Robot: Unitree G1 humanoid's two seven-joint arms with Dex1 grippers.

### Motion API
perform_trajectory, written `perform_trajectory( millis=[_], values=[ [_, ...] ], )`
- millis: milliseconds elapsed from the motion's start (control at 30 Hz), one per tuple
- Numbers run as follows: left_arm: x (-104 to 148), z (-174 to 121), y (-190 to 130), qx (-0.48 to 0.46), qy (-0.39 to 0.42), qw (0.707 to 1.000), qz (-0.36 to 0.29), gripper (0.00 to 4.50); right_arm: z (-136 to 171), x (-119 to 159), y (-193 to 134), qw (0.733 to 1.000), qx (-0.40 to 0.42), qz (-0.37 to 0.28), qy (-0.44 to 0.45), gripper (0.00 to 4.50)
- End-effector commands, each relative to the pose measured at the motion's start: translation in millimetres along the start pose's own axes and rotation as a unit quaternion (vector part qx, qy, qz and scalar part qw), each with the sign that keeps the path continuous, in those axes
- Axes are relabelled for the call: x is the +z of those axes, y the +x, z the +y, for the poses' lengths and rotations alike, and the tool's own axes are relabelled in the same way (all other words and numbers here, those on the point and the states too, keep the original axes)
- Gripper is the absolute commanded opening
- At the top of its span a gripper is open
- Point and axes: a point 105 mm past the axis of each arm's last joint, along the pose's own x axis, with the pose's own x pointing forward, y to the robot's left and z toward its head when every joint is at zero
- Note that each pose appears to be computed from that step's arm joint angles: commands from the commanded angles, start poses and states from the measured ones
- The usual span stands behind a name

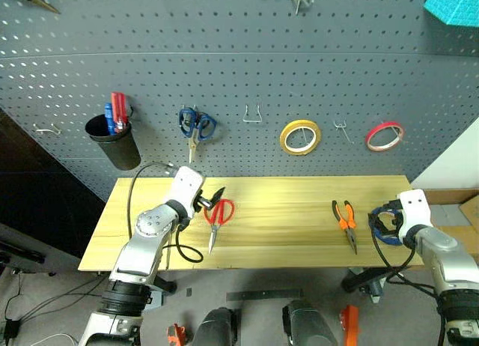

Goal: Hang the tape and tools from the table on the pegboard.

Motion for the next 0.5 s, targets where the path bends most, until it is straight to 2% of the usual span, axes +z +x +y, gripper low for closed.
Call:
perform_trajectory(
  millis=[33,267,500],
  values=[
    [44,-46,2,-0.152,0.022,0.986,-0.059,4.11,-21,3,5,0.999,-0.014,0.032,0.015,4.5],
    [68,-73,3,-0.256,0.059,0.962,-0.076,4.11,-15,-6,22,0.996,0.033,0.085,0.014,4.5],
    [76,-78,7,-0.281,0.092,0.952,-0.084,4.11,-8,-16,35,0.991,0.046,0.124,-0.024,4.5]
  ],
)
